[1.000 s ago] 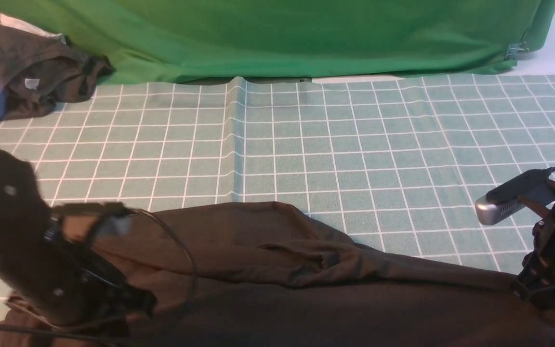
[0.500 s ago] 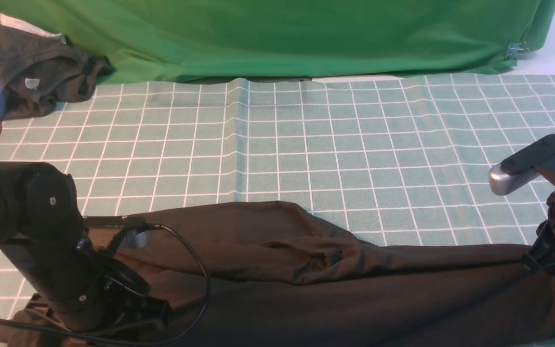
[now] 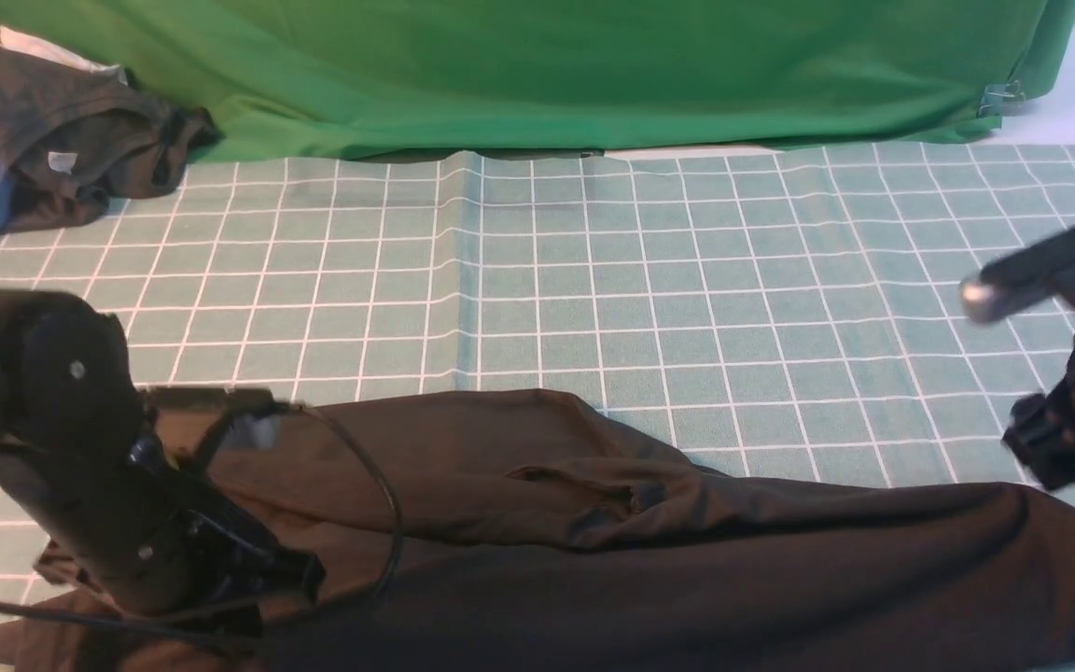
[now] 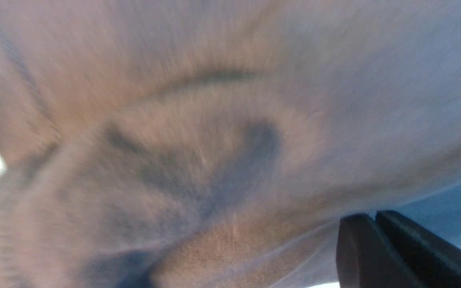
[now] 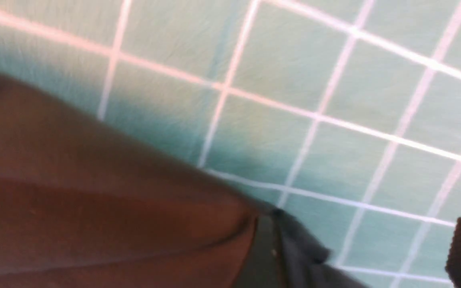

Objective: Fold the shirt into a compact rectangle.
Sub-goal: 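Fold the black garment in half by bringing its near edge over to the far edge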

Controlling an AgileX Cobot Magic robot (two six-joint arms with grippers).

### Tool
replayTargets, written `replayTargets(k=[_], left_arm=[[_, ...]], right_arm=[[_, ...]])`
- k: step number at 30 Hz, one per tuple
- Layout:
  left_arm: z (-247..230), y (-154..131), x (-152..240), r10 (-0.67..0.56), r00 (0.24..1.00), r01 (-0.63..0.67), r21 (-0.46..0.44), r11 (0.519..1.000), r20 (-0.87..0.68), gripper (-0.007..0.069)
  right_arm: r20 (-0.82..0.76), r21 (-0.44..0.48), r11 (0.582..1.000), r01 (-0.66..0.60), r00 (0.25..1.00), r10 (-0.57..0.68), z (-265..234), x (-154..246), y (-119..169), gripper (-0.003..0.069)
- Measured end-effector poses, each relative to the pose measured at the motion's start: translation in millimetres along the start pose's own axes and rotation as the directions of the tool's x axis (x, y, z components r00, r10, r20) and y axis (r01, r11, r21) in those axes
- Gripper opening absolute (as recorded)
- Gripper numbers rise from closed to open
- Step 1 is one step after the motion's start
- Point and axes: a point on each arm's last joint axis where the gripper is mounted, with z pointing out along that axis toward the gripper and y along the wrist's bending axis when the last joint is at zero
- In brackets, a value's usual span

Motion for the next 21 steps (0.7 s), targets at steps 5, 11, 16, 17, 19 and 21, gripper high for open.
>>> replayTargets(k=[5,11,16,17,19,21], left_arm=[[-22.8,1.3,-11.0,-0.032,0.995,0.036,-0.047,0.998,0.093,0.0001],[-14.5,-17.2,-20.8,0.004,0.996,-0.009,0.056,0.998,0.086,0.0001],[24.0,-40.6,-32.0,0.093,0.996,-0.093,0.027,0.995,0.017,0.0001],[25.4,-40.6,-32.5,0.086,0.996,-0.087,0.026,0.996,0.012,0.0001],[38.3,-45.9,-41.4,0.046,0.999,-0.046,0.015,0.999,0.004,0.0001],[39.4,-48.9,-47.9,0.026,0.999,-0.026,0.026,0.999,0.021,0.0001]], right_arm=[[0.266,-0.08,0.996,-0.04,0.962,0.06,-61.7,-3.1,7.5,0.0155],[0.385,-0.297,0.948,0.117,0.923,0.007,-84.7,-5.4,52.2,0.0031],[0.376,-0.322,0.931,0.173,0.926,-0.041,-79.0,-9.3,69.7,0.0028],[0.378,-0.323,0.931,0.173,0.925,-0.041,-79.2,-9.4,70.2,0.0028],[0.385,-0.326,0.928,0.18,0.922,-0.043,-80.2,-9.5,72.7,0.0028],[0.389,-0.326,0.928,0.181,0.92,-0.043,-81.3,-9.1,72.7,0.0028]])
